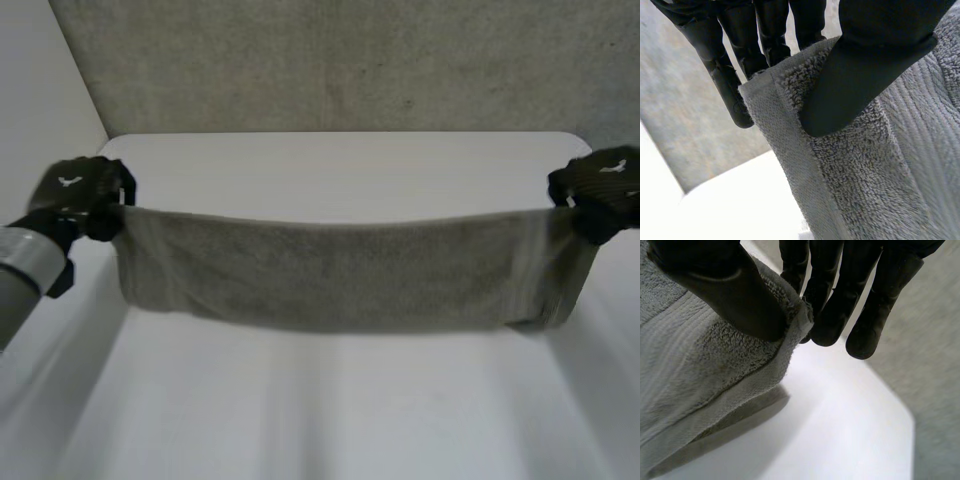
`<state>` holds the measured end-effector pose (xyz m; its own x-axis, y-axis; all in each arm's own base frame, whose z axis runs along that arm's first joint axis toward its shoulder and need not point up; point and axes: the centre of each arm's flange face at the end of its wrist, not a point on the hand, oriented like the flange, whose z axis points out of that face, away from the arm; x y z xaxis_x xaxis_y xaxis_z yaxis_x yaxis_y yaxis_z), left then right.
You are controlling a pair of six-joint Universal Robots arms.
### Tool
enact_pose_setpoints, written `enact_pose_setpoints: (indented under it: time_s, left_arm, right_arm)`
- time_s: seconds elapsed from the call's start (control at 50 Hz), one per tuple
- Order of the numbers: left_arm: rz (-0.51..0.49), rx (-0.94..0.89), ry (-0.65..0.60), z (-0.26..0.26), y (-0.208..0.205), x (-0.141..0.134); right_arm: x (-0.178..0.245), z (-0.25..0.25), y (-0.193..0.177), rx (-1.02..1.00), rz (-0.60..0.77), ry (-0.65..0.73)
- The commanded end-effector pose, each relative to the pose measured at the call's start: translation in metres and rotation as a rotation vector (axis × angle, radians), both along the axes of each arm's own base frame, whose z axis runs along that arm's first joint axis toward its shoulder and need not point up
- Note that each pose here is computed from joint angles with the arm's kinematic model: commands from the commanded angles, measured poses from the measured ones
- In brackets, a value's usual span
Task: Fold the towel.
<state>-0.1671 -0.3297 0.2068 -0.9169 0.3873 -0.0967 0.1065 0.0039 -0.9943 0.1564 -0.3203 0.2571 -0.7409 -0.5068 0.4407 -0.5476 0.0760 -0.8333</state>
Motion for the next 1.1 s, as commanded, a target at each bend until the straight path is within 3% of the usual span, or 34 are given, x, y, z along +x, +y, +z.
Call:
enact_pose_setpoints:
  time_s: [0.02,0.1,0.22,0.36,0.5,0.74,0.92,1.1]
  left_arm:
    - [-0.004,0.018,-0.007,-0.027,-0.048,-0.020]
    - [0.078,0.003,-0.012,-0.041,-0.080,-0.020]
    - [0.075,-0.002,-0.050,-0.062,-0.100,-0.034]
    - [0.047,-0.009,-0.120,-0.079,-0.101,-0.047]
    - [0.018,0.017,-0.141,-0.084,-0.088,-0.058]
    - [0.015,0.006,-0.130,-0.041,-0.047,-0.049]
    - [0.009,0.046,-0.138,-0.051,-0.021,-0.044]
    - [0.016,0.048,-0.139,-0.057,-0.021,-0.042]
  right_arm:
    - [0.012,-0.048,-0.038,0.072,-0.028,0.048]
    - [0.026,-0.063,-0.055,-0.001,-0.041,0.064]
    - [0.036,-0.075,-0.073,-0.119,-0.075,0.064]
    - [0.047,-0.085,-0.078,-0.166,-0.069,0.069]
    - [0.042,-0.093,-0.077,-0.137,-0.147,0.090]
    - [0.031,-0.048,-0.017,-0.146,-0.149,0.040]
    - [0.027,-0.077,0.024,0.033,-0.135,0.031]
    - [0.020,-0.117,0.021,0.179,-0.138,-0.019]
